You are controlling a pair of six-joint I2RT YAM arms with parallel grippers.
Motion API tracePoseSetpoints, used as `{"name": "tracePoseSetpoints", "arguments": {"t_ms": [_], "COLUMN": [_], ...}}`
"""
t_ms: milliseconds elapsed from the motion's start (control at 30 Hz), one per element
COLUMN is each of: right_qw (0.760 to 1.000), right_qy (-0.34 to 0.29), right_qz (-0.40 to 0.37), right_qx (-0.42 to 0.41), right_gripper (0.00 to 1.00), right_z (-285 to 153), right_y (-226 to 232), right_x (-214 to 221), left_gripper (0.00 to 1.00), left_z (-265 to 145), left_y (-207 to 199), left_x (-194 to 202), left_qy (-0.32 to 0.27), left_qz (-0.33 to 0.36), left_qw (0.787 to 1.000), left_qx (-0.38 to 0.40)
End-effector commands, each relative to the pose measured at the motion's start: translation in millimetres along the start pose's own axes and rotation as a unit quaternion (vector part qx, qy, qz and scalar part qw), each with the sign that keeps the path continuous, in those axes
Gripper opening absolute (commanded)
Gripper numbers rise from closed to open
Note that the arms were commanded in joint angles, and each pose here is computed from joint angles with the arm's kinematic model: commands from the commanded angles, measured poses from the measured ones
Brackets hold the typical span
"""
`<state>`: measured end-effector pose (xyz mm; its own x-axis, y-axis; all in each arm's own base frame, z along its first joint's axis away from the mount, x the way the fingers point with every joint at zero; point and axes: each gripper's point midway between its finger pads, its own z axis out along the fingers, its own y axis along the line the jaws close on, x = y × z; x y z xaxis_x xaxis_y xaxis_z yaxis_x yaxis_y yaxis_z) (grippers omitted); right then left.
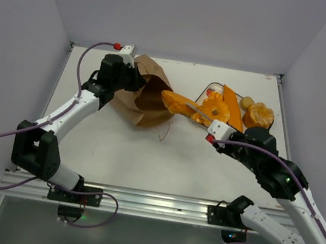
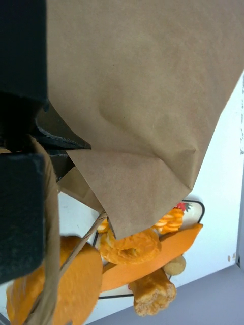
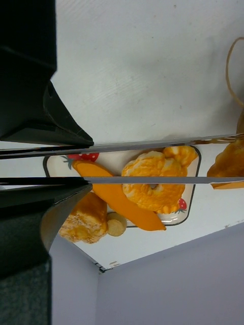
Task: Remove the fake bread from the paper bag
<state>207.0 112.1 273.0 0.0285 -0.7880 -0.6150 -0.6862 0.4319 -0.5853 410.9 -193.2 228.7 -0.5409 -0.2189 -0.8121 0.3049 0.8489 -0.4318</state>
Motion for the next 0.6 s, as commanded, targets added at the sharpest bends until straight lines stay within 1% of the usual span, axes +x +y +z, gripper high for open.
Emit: {"name": "tracePoseSetpoints", "arguments": {"t_ms": [0,33,67,233,367,567], "right_qw": [0.998,0.998,0.996,0.991,0.977,0.963], "right_qy": [-0.030,-0.028,-0.014,0.006,0.052,0.101], "right_qz": [0.041,0.046,0.064,0.095,0.145,0.180], "right_qx": [0.033,0.038,0.061,0.096,0.146,0.171], "right_gripper": [0.00,0.00,0.00,0.00,0.00,0.00], "right_z": [-9.8,-11.3,-15.6,-22.1,-26.3,-23.1], "right_y": [-13.3,-14.7,-21.7,-34.1,-51.4,-57.5], "right_x": [-3.6,-0.9,11.1,24.8,45.5,67.5], "left_gripper": [0.03,0.03,0.03,0.03,0.03,0.03], "left_z": [1.1,1.0,-0.7,-7.1,-19.1,-45.1], "left_y": [12.2,14.6,22.7,27.7,26.7,13.3], "left_x": [-10.5,-11.2,-10.8,-11.7,-9.0,-2.8], "left_qy": [-0.007,-0.008,-0.006,-0.006,-0.010,-0.019], "left_qz": [0.012,0.012,0.013,0.017,0.027,0.046], "left_qw": [1.000,1.000,0.999,0.999,0.999,0.999], "left_qx": [-0.020,-0.023,-0.030,-0.033,-0.028,0.001]}}
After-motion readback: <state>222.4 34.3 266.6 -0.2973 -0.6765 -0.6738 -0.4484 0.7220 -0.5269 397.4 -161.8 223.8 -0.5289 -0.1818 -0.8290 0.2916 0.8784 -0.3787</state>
